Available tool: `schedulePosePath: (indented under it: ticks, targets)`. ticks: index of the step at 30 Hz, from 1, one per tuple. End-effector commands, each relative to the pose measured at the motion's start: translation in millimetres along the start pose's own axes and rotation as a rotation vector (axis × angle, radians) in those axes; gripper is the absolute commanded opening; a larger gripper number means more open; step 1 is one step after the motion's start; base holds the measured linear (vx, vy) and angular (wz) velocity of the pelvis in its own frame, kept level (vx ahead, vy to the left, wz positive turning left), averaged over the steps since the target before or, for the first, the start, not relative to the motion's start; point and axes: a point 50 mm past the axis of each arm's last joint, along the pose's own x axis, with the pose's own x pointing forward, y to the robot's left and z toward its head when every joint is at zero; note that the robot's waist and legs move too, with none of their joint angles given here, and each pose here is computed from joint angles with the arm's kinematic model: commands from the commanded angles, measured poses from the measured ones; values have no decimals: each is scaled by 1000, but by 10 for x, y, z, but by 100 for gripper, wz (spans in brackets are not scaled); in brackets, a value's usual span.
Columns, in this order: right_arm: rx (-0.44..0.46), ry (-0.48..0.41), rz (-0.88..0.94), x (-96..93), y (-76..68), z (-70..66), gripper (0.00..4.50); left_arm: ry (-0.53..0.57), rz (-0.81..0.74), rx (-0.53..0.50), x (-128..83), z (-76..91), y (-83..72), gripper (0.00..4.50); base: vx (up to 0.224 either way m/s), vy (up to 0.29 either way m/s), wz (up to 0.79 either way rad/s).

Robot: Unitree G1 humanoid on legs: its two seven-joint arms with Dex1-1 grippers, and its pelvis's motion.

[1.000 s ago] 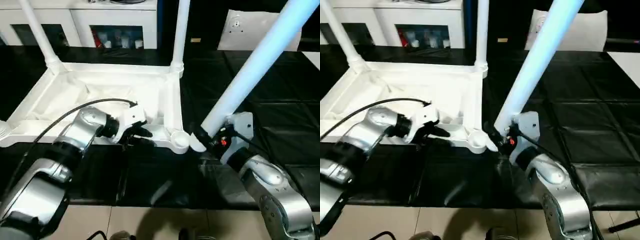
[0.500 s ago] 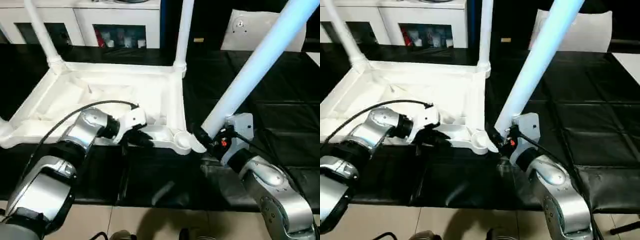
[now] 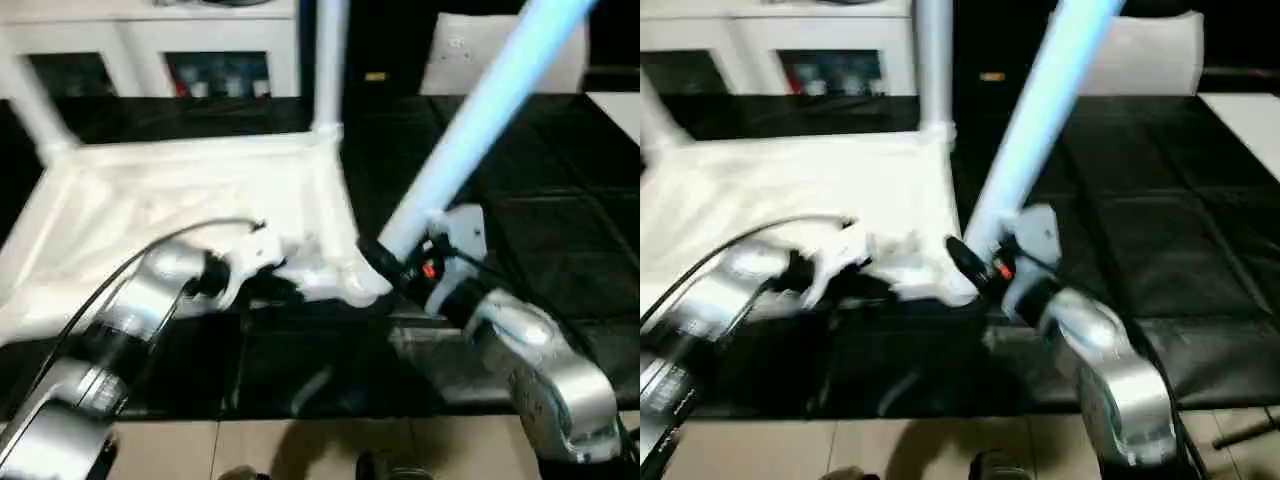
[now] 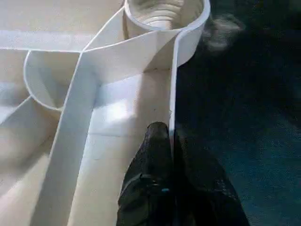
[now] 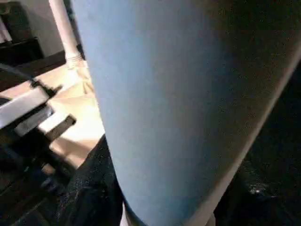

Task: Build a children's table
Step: Insert table leg to table base

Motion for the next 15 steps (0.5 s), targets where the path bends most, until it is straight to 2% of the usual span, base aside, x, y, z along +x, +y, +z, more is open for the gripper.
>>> schedulePosePath:
  ticks: [1,4,15]
  targets:
    - [-10,62,56,41,3,-56,193,57,2,-21,-33,-112,-71,0,0,0,0]
    - [-36,139,121,81,-42,-127,193,29,-22,-6,-28,-96,-164,0,0,0,0]
    - [-46,216,204,132,-95,-243,193,0,4,11,-22,-41,-195,0,0,0,0]
